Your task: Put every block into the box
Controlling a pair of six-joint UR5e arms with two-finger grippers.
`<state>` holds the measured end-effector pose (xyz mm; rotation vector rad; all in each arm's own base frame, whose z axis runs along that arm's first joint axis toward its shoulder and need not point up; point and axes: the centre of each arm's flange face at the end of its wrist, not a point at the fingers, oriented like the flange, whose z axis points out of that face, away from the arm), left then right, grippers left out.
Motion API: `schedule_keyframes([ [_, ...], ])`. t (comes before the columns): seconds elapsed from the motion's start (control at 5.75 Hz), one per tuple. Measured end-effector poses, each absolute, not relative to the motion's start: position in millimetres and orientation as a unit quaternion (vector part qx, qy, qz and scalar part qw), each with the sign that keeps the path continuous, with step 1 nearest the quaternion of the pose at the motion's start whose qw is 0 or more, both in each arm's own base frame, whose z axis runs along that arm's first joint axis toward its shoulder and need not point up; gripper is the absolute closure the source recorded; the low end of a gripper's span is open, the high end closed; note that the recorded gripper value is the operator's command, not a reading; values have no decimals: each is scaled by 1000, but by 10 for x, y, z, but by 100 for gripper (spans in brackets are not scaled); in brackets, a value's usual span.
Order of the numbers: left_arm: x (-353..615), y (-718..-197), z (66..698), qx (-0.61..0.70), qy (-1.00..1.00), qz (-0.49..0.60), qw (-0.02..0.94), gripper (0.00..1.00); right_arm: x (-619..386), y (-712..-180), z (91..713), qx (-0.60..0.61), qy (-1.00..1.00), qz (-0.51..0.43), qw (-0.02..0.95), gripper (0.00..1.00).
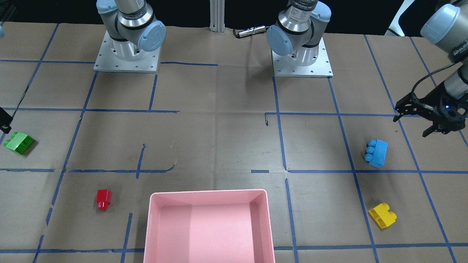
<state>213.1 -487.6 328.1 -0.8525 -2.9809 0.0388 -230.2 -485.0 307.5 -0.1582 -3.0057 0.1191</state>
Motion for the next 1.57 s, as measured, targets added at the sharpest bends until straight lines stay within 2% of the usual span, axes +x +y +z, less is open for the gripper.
schedule_keyframes([
  [0.52,2161,-4981,2276,-270,-962,28,26,1,-2542,-4734,2373,-105,-993,18,49,1],
  [1.04,2127,-4969,1810,-271,-962,28,31,1,-2689,-4741,2088,-110,-993,11,45,0],
  [1.22,2126,-4970,1730,-271,-961,25,36,7,-2761,-4711,2044,-116,-992,10,45,0],
  [1.39,2126,-4971,1700,-272,-961,23,38,20,-2811,-4660,2004,-122,-992,7,43,0],
  [1.57,2126,-4971,1703,-273,-961,24,37,38,-2816,-4614,1957,-125,-991,4,40,1],
])
